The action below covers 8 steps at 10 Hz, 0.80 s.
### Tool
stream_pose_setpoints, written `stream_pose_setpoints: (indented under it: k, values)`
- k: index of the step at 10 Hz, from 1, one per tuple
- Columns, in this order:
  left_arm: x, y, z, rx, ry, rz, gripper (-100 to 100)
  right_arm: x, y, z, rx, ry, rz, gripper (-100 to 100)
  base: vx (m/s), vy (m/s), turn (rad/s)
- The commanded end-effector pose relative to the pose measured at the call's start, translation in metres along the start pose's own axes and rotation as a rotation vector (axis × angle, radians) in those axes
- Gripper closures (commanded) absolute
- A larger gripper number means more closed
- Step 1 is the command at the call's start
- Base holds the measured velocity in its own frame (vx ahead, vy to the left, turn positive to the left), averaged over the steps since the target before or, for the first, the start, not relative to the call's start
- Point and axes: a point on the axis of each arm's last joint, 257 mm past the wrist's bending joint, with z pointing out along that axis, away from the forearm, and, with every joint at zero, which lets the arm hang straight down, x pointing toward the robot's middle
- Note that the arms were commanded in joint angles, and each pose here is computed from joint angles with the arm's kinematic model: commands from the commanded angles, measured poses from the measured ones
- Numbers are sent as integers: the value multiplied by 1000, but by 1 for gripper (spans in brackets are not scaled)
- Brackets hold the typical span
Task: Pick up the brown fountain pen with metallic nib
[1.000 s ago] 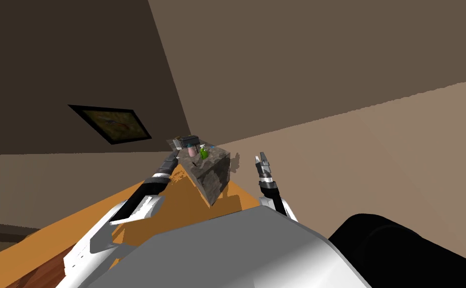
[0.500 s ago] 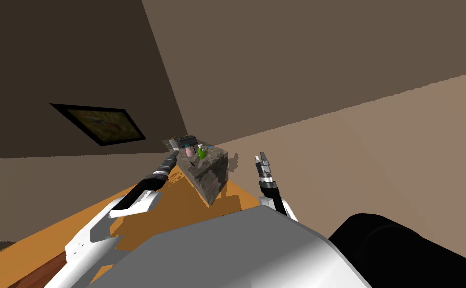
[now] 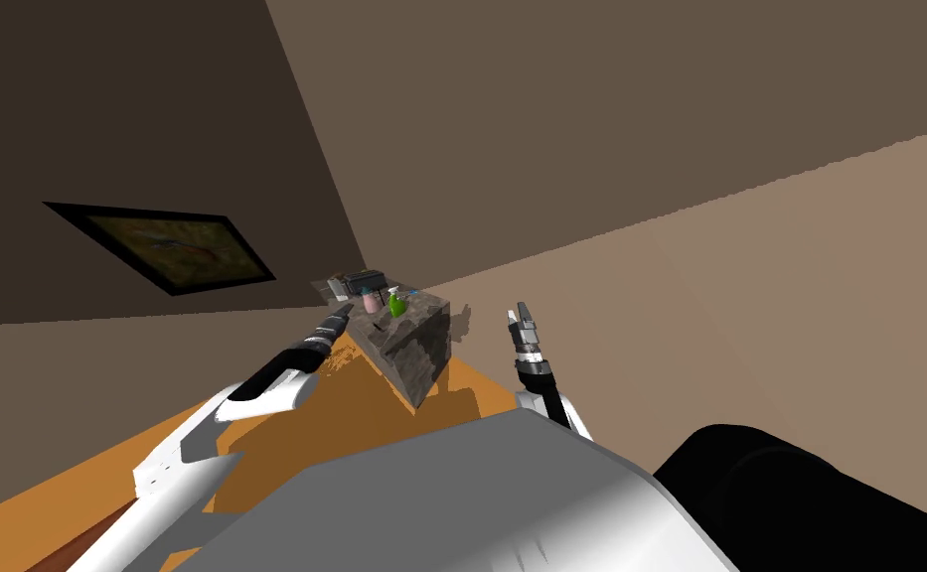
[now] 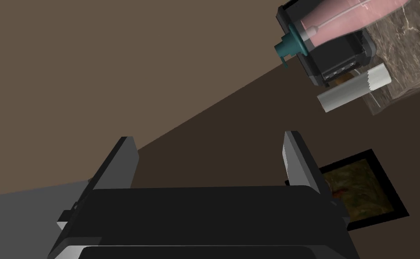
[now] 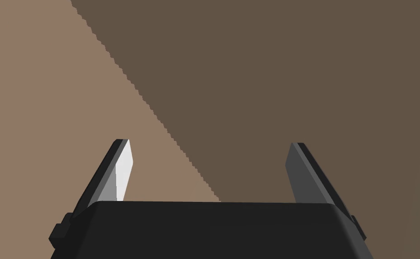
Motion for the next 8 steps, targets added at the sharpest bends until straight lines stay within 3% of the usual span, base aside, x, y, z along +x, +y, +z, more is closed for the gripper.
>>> stream_pose_setpoints:
  k: [1,2,4,5,7,8]
  values:
    - [-2,10,-1,-37,8,2,-100,0,0,0,0,0,0,0,-12,1,19]
    - [-13,25,7,-83,6,16,-100,0,0,0,0,0,0,0,-17,-2,-141]
    - [-10,35,6,-123,18,16,-100,0,0,0,0,0,0,0,-15,9,-38]
    - [-21,49,13,-168,17,28,-100,0,0,0,0,0,0,0,-15,4,-132]
    - [-18,60,11,-210,29,28,-100,0,0,0,0,0,0,0,-9,7,-45]
    - [-29,72,16,-253,30,38,-100,0,0,0,0,0,0,0,-8,8,-126]
